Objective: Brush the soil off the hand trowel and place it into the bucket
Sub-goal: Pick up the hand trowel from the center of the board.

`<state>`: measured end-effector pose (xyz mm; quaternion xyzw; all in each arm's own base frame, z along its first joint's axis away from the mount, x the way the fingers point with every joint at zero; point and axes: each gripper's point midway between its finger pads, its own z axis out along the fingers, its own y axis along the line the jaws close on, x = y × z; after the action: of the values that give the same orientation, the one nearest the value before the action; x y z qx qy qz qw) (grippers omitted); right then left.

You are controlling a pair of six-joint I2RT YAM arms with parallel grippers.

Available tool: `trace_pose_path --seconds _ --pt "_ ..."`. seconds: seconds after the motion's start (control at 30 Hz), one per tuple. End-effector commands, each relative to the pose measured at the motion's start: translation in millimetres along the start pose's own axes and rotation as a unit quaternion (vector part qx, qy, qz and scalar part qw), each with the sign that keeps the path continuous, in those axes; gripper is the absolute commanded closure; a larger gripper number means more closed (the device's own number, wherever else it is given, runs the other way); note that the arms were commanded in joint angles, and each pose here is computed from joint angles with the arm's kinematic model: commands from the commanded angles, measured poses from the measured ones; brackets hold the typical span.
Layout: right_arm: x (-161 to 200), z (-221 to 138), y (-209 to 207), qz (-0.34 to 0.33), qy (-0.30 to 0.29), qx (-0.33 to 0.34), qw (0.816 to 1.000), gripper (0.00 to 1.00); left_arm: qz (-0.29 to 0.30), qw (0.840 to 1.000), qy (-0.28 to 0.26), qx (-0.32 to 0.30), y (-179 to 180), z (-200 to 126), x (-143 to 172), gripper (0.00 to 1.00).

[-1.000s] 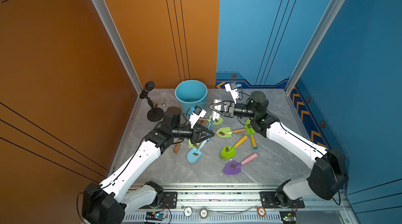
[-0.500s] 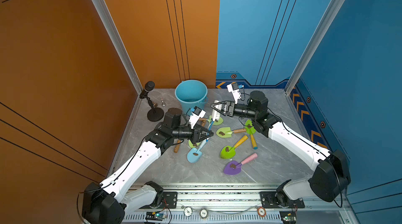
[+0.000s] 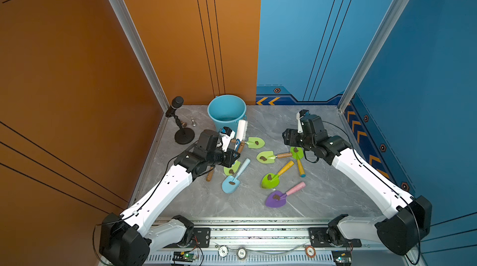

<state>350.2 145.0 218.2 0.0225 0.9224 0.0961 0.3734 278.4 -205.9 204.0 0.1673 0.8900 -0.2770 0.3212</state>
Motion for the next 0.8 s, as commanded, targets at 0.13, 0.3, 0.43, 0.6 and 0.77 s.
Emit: trace_pose_path --seconds 0.13,0.3,0.43,0.6,0.77 --pt "75.1 40.4 -73.0 -0.073 0.133 0.183 0.971 0.33 0.014 0.999 0.018 -0.026 3.6 2.3 1.2 1.00" --pt "94.2 50.7 -90.7 -0.087 0.173 0.209 0.959 0.37 0.016 0.999 0.018 -0.027 2.8 1.7 1.8 1.00" --pt "113.2 54.3 -97.2 -0.061 0.201 0.183 0.960 0.40 0.015 0.999 0.017 -0.028 2.8 1.6 1.2 1.00" --pt "135.8 63.9 -95.6 -0.033 0.229 0.145 0.962 0.43 0.016 0.999 0.016 -0.026 1.7 0.7 0.6 1.00" --pt "151.1 72.1 -90.2 -0.021 0.246 0.121 0.962 0.45 0.016 0.999 0.016 -0.024 1.0 0.7 0.7 1.00"
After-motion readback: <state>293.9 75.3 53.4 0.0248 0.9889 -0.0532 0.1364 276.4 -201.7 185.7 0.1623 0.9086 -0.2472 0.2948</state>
